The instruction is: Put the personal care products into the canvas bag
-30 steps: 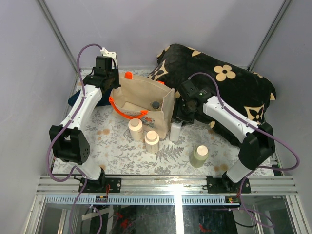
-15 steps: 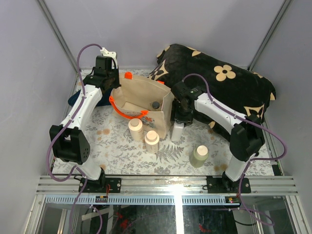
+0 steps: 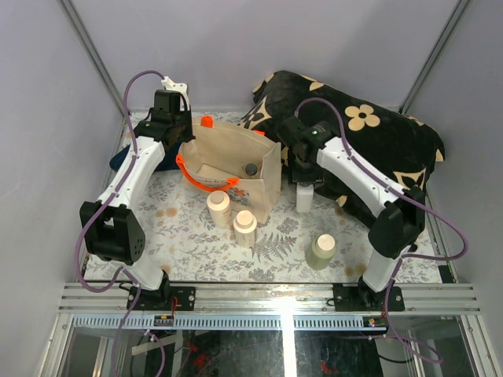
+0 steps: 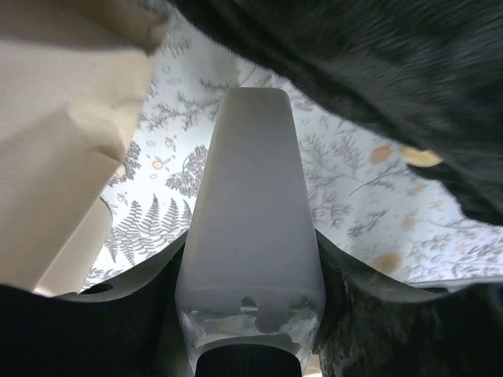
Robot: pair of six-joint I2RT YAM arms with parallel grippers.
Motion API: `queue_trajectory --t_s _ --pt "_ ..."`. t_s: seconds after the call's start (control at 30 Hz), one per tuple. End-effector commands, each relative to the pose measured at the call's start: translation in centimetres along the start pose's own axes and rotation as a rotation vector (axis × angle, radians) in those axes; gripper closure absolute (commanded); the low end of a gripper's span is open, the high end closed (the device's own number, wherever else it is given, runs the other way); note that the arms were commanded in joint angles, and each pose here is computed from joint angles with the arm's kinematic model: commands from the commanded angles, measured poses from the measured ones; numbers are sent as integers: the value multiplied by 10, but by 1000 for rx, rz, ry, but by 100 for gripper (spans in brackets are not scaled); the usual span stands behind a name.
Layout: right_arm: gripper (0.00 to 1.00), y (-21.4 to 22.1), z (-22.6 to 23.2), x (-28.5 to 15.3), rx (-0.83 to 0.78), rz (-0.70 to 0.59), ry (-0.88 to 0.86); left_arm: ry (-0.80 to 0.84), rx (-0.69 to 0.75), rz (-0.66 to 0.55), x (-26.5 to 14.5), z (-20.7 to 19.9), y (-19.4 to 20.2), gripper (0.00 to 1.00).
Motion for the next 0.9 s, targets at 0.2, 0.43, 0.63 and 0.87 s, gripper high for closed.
queue_trajectory --t_s 0.2,0.43,0.63,0.87 --pt "100 -70 -48 -168 16 -678 -19 5 10 -17 7 0 -1 100" --pt "100 -107 -46 -242 -51 -1024 -137 9 5 -15 7 -1 0 100" --pt "100 -124 -3 -263 -215 -1144 -404 6 7 -19 6 0 1 100" --pt "100 -131 66 -254 -351 -1115 -603 10 -3 -16 6 1 6 100"
Point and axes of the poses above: each gripper's point midway between its finger pads, its own x axis out along the fingers, its own z axis along the line the jaws close on, y = z × x, the point moved 5 cm from there along -x, back along the fingers, and after that the axes turned 10 degrees about -x, right-handed, at the moved point
